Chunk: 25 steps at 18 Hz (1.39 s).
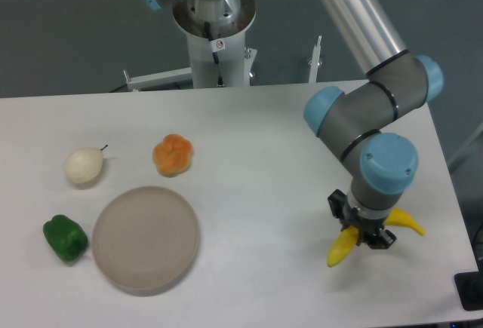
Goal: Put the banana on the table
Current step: 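Carry the held yellow banana with the gripper toward the plate and lower it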
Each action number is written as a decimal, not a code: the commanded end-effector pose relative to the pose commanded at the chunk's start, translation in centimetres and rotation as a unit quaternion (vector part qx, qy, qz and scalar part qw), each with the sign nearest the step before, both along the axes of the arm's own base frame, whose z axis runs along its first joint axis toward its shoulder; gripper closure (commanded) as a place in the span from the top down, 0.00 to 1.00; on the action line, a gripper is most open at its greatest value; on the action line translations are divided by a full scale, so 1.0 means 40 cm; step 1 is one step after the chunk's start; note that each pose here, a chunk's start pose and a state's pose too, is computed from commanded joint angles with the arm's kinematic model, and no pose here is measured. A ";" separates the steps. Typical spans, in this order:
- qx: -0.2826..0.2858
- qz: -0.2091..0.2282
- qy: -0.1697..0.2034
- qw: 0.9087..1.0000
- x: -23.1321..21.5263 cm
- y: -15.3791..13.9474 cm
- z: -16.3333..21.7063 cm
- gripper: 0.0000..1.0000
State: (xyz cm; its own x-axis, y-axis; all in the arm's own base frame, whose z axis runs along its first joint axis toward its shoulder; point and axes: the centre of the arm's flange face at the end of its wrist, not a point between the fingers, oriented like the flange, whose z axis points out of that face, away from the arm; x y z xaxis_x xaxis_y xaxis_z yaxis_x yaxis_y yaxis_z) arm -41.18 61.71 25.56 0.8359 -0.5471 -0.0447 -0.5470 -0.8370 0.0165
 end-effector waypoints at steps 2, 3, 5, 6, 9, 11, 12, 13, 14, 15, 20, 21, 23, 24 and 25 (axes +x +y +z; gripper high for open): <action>-0.005 -0.012 -0.004 1.000 0.046 0.015 -0.014 0.00; -0.007 -0.019 -0.005 1.000 0.070 0.027 -0.019 0.00; -0.011 -0.034 -0.008 0.999 0.122 0.051 -0.033 0.00; -0.012 -0.041 -0.010 0.999 0.148 0.062 -0.035 0.00; -0.018 -0.044 -0.014 0.999 0.256 0.107 -0.058 0.00; -0.024 -0.037 -0.020 0.999 0.316 0.117 -0.083 0.00; -0.027 -0.043 -0.021 0.998 0.342 0.122 -0.091 0.00; -0.030 -0.047 -0.023 0.998 0.360 0.125 -0.098 0.02; -0.033 -0.049 -0.025 0.998 0.369 0.121 -0.109 0.04; -0.037 -0.052 -0.027 0.998 0.383 0.118 -0.120 0.05; -0.048 -0.067 -0.034 0.996 0.442 0.113 -0.146 0.18; -0.048 -0.067 -0.035 0.996 0.442 0.113 -0.148 0.32; -0.051 -0.067 -0.036 0.996 0.443 0.112 -0.157 0.56; -0.050 -0.069 -0.037 0.996 0.445 0.108 -0.157 0.72; -0.049 -0.069 -0.036 0.996 0.446 0.108 -0.156 0.77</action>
